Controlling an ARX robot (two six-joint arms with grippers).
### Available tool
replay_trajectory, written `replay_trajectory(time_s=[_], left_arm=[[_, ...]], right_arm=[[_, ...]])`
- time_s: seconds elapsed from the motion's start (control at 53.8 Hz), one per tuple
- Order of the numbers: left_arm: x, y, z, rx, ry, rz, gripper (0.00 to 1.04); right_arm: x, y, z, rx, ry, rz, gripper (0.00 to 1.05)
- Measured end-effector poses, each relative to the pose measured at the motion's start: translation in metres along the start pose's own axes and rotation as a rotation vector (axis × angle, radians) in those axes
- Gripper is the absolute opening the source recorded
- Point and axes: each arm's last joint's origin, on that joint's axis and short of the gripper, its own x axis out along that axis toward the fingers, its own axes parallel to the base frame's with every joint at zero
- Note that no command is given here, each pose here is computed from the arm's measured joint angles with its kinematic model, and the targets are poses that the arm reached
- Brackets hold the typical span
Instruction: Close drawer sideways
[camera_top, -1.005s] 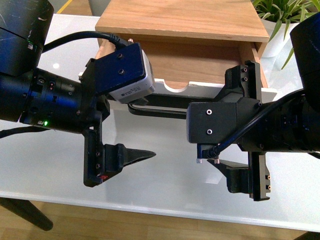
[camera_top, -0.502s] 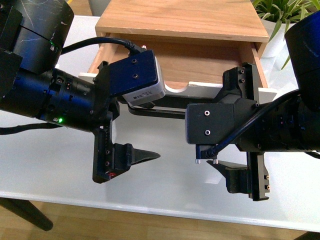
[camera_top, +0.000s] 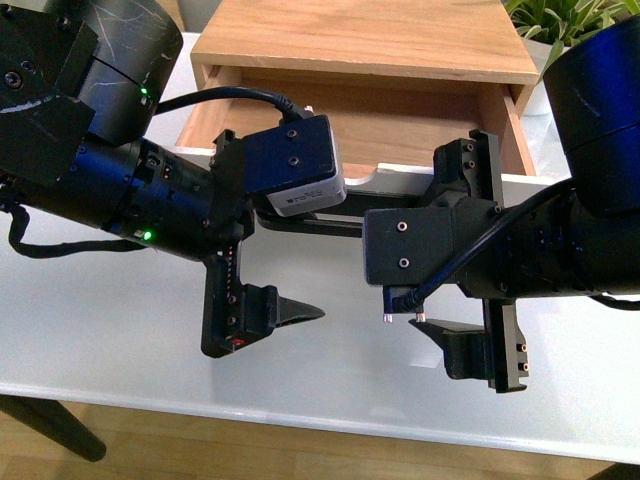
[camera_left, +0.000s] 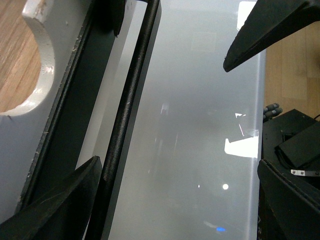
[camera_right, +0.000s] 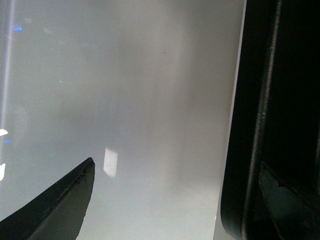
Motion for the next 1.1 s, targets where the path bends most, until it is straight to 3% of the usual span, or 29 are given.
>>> replay_trajectory(time_s=[0.633, 1.098], left_arm=[[0.015, 0.015, 0.003, 0.019, -0.007, -0.002, 0.96], [0.04, 0.066, 0.013, 0.017, -0.019, 0.028, 0.96]], right_arm=[[0.017, -0.014, -0.011, 0.054, -0.003, -0.016, 0.96], [0.038, -0.058, -0.03, 0.088, 0.027, -0.085, 0.96]])
